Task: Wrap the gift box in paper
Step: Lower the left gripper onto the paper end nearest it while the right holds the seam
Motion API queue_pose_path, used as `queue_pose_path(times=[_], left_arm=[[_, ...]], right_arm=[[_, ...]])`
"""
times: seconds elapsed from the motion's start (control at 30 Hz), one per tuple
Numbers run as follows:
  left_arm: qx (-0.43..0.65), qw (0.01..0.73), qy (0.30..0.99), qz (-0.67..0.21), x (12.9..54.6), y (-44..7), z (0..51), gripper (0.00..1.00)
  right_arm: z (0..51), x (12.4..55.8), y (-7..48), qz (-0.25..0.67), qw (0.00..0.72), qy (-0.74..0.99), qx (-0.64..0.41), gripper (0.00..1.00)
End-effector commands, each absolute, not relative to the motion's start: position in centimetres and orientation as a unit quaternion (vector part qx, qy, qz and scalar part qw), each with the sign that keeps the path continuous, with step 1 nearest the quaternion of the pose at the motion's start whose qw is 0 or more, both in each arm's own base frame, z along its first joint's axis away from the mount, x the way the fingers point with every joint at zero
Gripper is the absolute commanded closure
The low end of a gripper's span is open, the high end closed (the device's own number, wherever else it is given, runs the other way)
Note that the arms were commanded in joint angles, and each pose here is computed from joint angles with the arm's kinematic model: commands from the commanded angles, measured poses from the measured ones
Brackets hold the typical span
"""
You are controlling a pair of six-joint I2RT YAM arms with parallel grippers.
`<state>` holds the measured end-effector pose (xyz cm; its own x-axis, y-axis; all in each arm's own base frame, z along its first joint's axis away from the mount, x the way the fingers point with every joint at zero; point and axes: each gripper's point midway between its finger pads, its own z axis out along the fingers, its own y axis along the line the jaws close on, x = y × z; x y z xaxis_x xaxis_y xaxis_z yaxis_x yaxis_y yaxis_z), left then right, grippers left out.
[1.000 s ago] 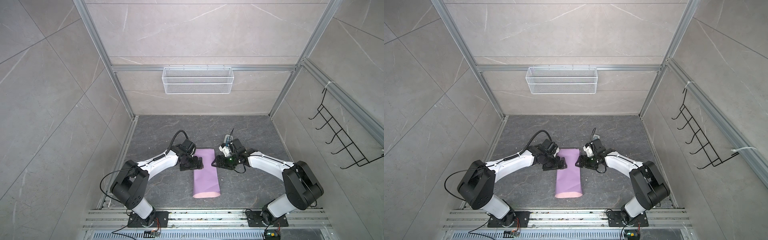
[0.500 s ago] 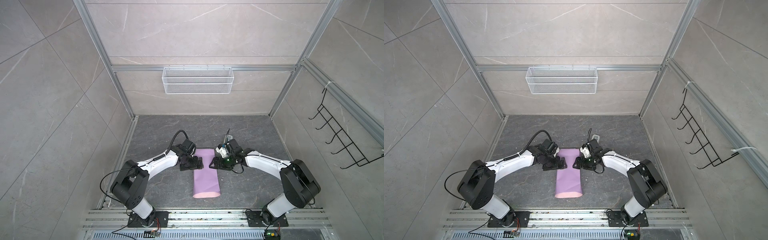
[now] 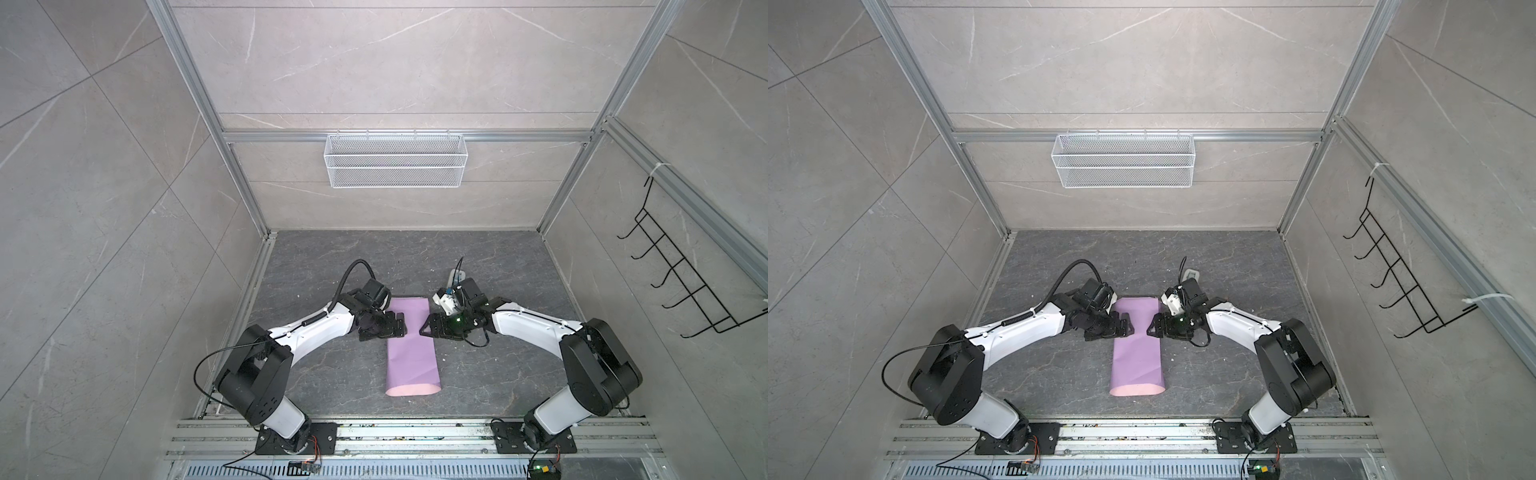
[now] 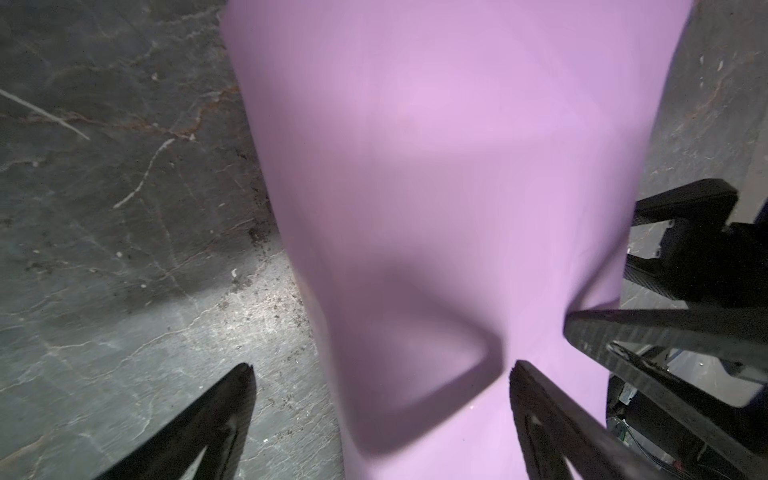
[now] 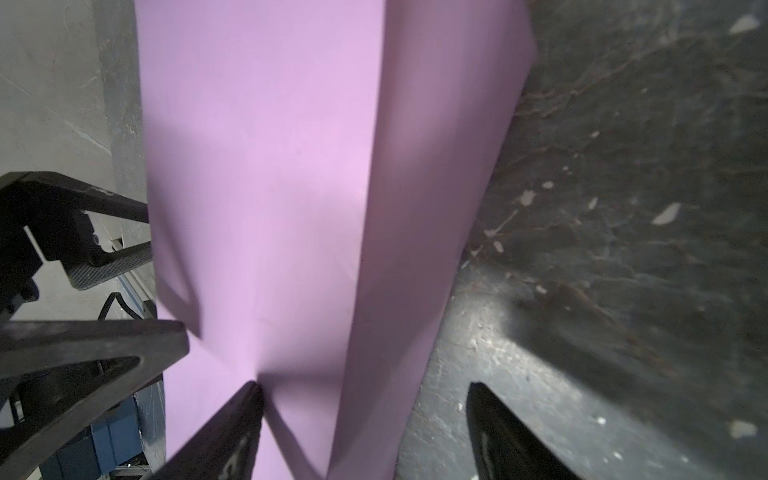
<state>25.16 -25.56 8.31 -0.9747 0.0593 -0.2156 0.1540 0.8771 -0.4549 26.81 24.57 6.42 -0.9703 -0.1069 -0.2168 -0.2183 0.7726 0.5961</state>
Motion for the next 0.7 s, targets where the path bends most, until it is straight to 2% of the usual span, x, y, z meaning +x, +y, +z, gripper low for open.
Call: queue_pose_path(times=[0.0, 0.37, 0.67], left_arm=[[0.045, 0.101, 0.954, -0.279, 25.3, -25.6, 9.3, 0.00], [0.057, 0.059, 0.957, -0.279, 24.5, -25.6, 6.5, 0.01], [0.054, 0.029, 0.969, -0.241, 23.5, -24.3, 4.3, 0.01]], right_arm=[[3.6, 25.2, 22.3, 0.272, 0.052, 0.958, -0.077, 0.22], [3.8, 25.2, 22.3, 0.274, 0.055, 0.957, -0.078, 0.22], [4.9, 25.8, 22.8, 0.282, 0.065, 0.954, -0.080, 0.20]])
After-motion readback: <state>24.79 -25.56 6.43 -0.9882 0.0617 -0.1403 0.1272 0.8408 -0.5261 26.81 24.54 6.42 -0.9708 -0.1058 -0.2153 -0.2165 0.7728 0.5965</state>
